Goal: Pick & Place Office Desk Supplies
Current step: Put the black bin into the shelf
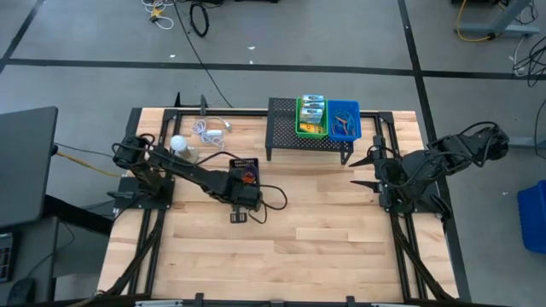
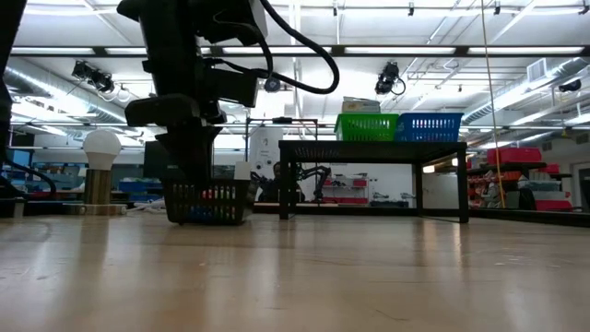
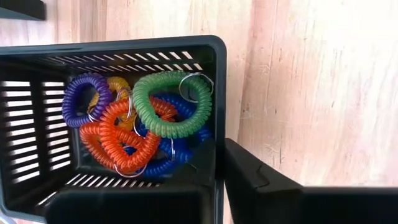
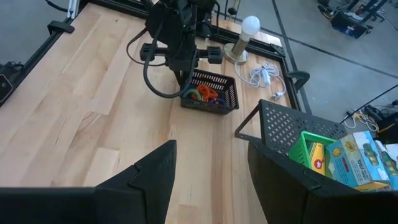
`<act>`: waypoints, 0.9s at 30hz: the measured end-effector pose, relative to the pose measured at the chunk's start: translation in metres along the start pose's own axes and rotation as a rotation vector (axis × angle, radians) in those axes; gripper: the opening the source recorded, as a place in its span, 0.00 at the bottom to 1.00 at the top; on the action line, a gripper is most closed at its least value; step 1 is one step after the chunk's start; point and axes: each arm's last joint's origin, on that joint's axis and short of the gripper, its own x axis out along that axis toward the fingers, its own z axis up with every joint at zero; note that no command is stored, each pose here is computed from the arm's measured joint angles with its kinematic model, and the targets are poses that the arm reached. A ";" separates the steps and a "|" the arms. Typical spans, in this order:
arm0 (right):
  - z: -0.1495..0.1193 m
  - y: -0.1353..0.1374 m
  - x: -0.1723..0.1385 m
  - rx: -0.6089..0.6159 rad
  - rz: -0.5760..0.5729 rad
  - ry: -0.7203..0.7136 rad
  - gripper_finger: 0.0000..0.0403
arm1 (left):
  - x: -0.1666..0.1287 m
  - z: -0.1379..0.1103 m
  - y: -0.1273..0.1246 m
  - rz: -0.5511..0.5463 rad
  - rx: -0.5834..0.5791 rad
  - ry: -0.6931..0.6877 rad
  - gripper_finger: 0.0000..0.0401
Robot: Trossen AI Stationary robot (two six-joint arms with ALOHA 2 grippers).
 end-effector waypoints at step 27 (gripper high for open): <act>0.000 0.001 0.000 0.004 0.025 -0.006 0.52 | -0.036 -0.005 -0.002 0.068 -0.028 -0.128 0.03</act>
